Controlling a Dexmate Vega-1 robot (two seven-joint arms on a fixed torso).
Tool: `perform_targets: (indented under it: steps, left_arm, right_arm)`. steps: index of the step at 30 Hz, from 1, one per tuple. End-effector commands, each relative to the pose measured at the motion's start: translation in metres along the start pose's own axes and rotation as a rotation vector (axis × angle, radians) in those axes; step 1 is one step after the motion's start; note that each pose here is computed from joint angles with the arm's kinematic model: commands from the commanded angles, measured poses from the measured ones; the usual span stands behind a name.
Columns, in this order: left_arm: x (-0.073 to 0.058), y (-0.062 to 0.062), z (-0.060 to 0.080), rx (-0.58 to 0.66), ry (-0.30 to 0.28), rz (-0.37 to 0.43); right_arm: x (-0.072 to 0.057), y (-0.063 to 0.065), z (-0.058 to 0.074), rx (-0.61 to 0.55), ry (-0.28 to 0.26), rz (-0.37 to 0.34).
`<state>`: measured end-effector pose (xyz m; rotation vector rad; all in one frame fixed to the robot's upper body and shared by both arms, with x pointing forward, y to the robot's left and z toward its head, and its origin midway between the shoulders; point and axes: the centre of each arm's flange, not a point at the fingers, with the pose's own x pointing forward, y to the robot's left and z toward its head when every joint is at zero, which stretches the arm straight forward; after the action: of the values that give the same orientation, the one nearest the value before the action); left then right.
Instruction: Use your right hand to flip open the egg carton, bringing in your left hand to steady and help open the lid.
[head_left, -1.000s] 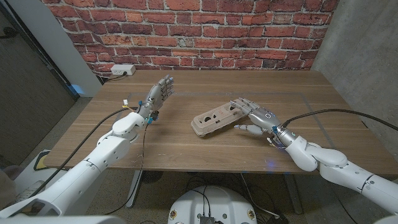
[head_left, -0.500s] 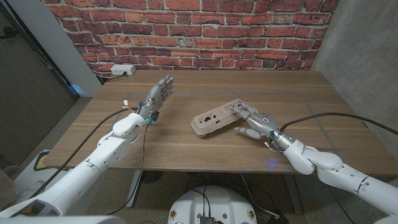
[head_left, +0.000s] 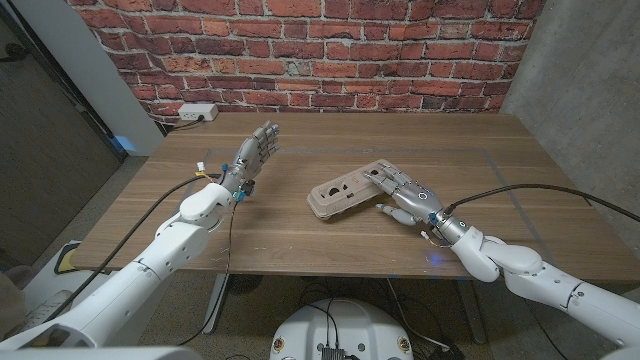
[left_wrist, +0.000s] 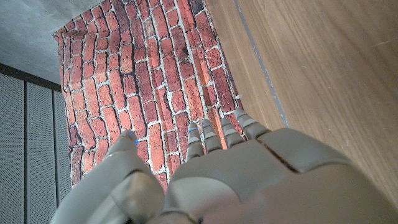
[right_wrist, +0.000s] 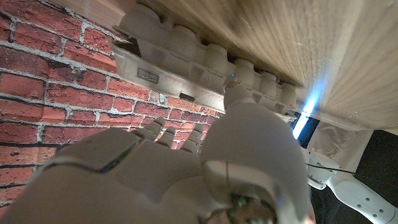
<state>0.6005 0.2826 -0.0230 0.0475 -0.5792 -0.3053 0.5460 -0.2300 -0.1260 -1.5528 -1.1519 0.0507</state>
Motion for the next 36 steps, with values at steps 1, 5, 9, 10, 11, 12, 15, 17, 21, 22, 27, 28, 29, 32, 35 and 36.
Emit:
perform_targets:
  steps: [1, 5, 9, 10, 11, 12, 15, 17, 21, 22, 27, 28, 29, 32, 35, 36]
  left_arm:
    - [-0.0029, 0.0002, 0.0005, 0.001, -0.001, 0.001]
    - [-0.0032, 0.0001, 0.0007, 0.000, -0.001, 0.002]
    - [-0.0041, -0.0002, 0.0002, -0.003, 0.001, 0.005]
    - [-0.0045, -0.0004, -0.0004, -0.004, 0.001, 0.007]
    - [-0.0045, -0.0004, -0.0004, -0.004, 0.001, 0.007]
    - [-0.0047, -0.0009, -0.0008, -0.007, 0.000, 0.010]
    - [-0.0051, -0.0014, -0.0014, -0.012, -0.002, 0.016]
    - [-0.0052, -0.0016, -0.0016, -0.011, 0.000, 0.016]
    - [-0.0053, -0.0021, -0.0023, -0.013, 0.001, 0.014]
    - [-0.0053, -0.0022, -0.0024, -0.014, 0.000, 0.015]
    - [-0.0054, -0.0030, -0.0030, -0.017, 0.000, 0.015]
    - [-0.0055, -0.0031, -0.0031, -0.017, 0.000, 0.014]
    - [-0.0056, -0.0032, -0.0031, -0.018, 0.000, 0.015]
    - [-0.0060, -0.0033, -0.0034, -0.019, 0.000, 0.017]
    - [-0.0063, -0.0032, -0.0035, -0.019, 0.000, 0.016]
    - [-0.0063, -0.0032, -0.0035, -0.020, -0.001, 0.017]
  right_arm:
    - [0.0064, 0.0104, 0.0048, -0.011, -0.032, 0.017]
    - [0.0074, 0.0119, 0.0053, -0.009, -0.032, 0.017]
    - [0.0073, 0.0132, 0.0045, -0.012, -0.034, 0.024]
    - [0.0073, 0.0138, 0.0040, -0.014, -0.034, 0.027]
    - [0.0073, 0.0138, 0.0040, -0.014, -0.034, 0.027]
    - [0.0074, 0.0140, 0.0038, -0.013, -0.034, 0.027]
    - [0.0081, 0.0140, 0.0043, -0.008, -0.030, 0.021]
    - [0.0086, 0.0139, 0.0045, -0.004, -0.029, 0.018]
    - [0.0088, 0.0131, 0.0046, 0.008, -0.029, 0.013]
    - [0.0084, 0.0130, 0.0043, 0.010, -0.030, 0.012]
    - [0.0072, 0.0143, 0.0040, 0.018, -0.028, 0.017]
    - [0.0071, 0.0147, 0.0039, 0.018, -0.028, 0.018]
    - [0.0071, 0.0150, 0.0040, 0.020, -0.027, 0.018]
    - [0.0078, 0.0154, 0.0047, 0.025, -0.029, 0.014]
    - [0.0085, 0.0159, 0.0051, 0.029, -0.027, 0.008]
    - [0.0088, 0.0162, 0.0052, 0.028, -0.028, 0.009]
